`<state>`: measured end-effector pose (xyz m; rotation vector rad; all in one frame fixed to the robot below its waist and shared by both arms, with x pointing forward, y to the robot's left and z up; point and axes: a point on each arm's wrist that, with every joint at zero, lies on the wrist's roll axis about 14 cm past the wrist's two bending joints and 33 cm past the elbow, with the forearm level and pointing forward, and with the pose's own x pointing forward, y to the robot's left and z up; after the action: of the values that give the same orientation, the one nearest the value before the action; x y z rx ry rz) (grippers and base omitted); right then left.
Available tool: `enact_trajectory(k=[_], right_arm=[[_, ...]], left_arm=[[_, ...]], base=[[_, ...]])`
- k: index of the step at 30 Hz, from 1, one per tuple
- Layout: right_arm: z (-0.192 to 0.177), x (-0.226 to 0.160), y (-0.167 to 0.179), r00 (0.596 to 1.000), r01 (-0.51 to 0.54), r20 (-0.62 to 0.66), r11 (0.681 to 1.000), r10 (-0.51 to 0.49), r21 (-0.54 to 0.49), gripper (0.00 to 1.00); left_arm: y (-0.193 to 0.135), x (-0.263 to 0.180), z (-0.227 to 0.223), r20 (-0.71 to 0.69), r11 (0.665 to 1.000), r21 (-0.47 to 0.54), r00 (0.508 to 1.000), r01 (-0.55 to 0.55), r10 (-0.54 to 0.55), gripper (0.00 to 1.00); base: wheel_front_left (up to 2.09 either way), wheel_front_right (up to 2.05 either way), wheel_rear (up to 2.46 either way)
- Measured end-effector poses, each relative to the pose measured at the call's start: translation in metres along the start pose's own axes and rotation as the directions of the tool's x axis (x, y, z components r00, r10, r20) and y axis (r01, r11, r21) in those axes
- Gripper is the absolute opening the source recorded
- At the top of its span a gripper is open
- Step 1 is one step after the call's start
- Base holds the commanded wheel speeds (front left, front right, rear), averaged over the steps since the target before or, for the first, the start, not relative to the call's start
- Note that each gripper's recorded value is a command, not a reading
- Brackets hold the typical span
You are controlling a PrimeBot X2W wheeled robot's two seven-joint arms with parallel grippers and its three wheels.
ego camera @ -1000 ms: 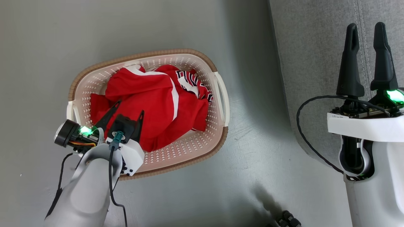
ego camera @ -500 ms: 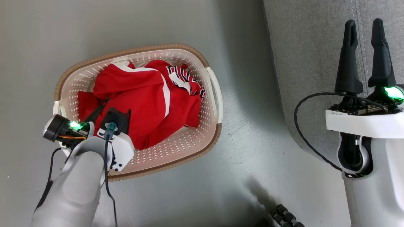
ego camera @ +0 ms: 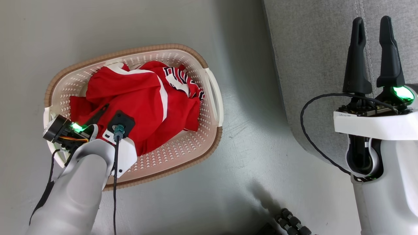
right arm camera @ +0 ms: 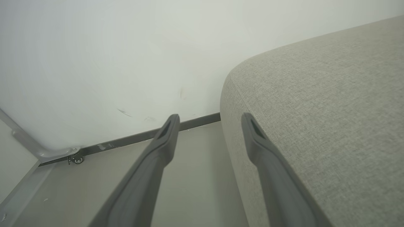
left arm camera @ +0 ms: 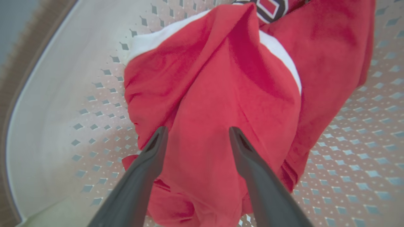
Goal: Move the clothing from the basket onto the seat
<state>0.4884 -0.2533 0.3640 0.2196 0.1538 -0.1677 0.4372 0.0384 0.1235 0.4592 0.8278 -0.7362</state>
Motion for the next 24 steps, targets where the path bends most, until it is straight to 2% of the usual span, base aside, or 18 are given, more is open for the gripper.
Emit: enact_trajectory(k=[7,8,10,11,15,24], right_arm=[[0.000,-0.001,-0.004,1.000,0.011,-0.003,1.000,-0.011,0.003,1.00],[0.000,-0.002,-0.005,1.000,0.013,-0.003,1.000,-0.013,0.003,1.00],[0.000,-0.002,-0.006,1.000,0.017,-0.005,1.000,-0.017,0.006,1.00],[0.000,-0.002,-0.006,1.000,0.018,-0.005,1.000,-0.018,0.006,1.00],[0.000,-0.003,-0.008,1.000,0.022,-0.004,1.000,-0.022,0.006,1.00],[0.002,-0.004,-0.011,0.999,0.033,0.000,0.999,-0.033,0.008,1.00]], left_arm=[[-0.001,0.004,-0.007,-0.039,0.999,0.039,0.999,0.017,-0.015,1.00],[-0.001,0.005,-0.007,-0.043,0.999,0.042,0.999,0.020,-0.018,0.85],[-0.002,0.006,-0.010,-0.062,0.999,0.044,0.998,0.023,-0.020,0.44],[-0.003,0.006,-0.012,-0.070,0.999,0.045,0.997,0.026,-0.023,0.29],[-0.006,0.006,-0.016,-0.091,0.998,0.047,0.995,0.036,-0.032,0.00],[-0.011,0.006,-0.016,-0.098,0.998,0.048,0.994,0.046,-0.041,0.00]], base=[[0.00,0.00,0.00],[0.00,0.00,0.00],[0.00,0.00,0.00],[0.00,0.00,0.00],[0.00,0.00,0.00],[0.00,0.00,0.00]])
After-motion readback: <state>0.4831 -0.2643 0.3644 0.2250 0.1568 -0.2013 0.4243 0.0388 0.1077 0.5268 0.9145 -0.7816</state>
